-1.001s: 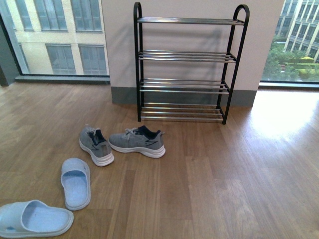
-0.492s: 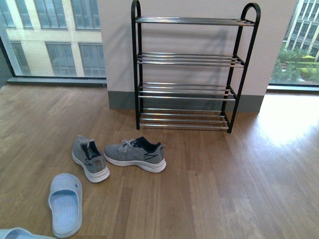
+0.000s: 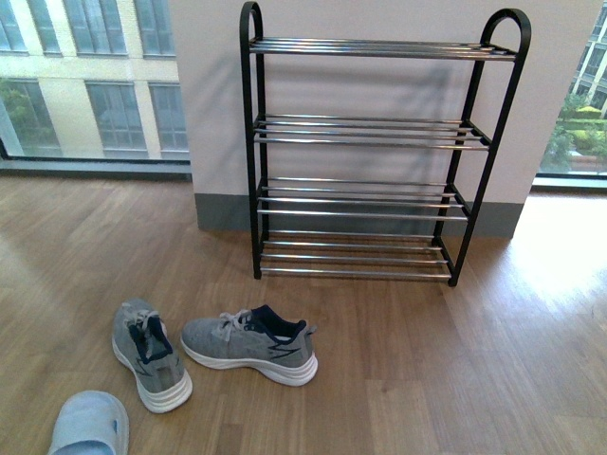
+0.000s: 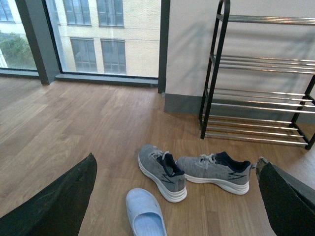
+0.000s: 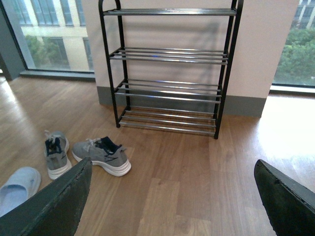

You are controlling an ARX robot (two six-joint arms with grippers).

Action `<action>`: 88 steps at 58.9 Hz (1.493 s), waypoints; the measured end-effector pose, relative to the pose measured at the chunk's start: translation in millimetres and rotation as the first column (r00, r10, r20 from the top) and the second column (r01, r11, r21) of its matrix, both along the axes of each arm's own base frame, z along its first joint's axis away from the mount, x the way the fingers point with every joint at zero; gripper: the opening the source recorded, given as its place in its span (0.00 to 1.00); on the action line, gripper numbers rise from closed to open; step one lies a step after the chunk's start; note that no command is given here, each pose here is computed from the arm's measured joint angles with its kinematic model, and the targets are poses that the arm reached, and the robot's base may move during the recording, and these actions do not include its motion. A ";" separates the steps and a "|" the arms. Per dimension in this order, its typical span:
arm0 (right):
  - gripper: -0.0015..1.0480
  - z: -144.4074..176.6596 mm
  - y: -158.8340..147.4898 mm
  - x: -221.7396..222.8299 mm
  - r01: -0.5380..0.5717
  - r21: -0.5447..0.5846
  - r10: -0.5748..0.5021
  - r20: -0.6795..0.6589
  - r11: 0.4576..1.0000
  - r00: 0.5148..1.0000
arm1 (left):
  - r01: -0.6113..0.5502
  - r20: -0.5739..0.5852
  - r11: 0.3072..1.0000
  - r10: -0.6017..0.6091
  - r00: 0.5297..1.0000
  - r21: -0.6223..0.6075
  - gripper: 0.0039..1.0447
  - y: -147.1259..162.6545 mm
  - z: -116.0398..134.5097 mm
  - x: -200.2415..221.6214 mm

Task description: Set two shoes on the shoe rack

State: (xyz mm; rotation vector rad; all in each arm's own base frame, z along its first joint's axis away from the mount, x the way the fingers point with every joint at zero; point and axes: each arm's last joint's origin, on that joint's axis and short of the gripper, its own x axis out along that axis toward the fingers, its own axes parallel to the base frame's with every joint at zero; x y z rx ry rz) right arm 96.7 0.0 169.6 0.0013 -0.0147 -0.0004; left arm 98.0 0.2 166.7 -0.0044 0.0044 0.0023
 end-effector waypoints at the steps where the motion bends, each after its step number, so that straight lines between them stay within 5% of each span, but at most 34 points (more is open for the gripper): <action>1: 0.91 0.0 0.0 0.0 0.000 0.000 0.000 0.000 1.000 1.000 | 0.000 0.000 1.000 0.000 1.000 0.000 0.91 0.0 0.0 0.0; 53: 0.91 -0.1 0.0 0.1 -0.001 0.000 0.001 -0.002 1.000 1.000 | 0.000 -0.001 1.000 0.000 1.000 0.000 0.91 0.0 -0.1 0.0; 60: 0.91 -0.1 0.0 0.1 0.000 0.000 0.000 -0.002 1.000 1.000 | -0.197 -0.218 0.952 0.146 0.965 -0.234 0.91 1.2 0.0 13.2; 68: 0.91 -0.1 0.0 0.1 0.000 0.000 0.000 -0.002 1.000 1.000 | -0.229 -0.357 0.817 0.030 0.933 -0.530 0.91 0.9 3.0 67.2; 77: 0.91 -0.1 0.0 0.1 0.000 0.000 0.000 -0.002 1.000 1.000 | -0.381 -0.562 0.734 -0.001 0.827 -0.562 0.91 -7.2 -38.2 144.4; 88: 0.91 -0.1 0.0 0.1 0.000 0.000 0.000 -0.002 1.000 1.000 | -0.481 -0.887 0.813 -0.091 0.452 -0.329 0.91 -50.5 -169.4 212.4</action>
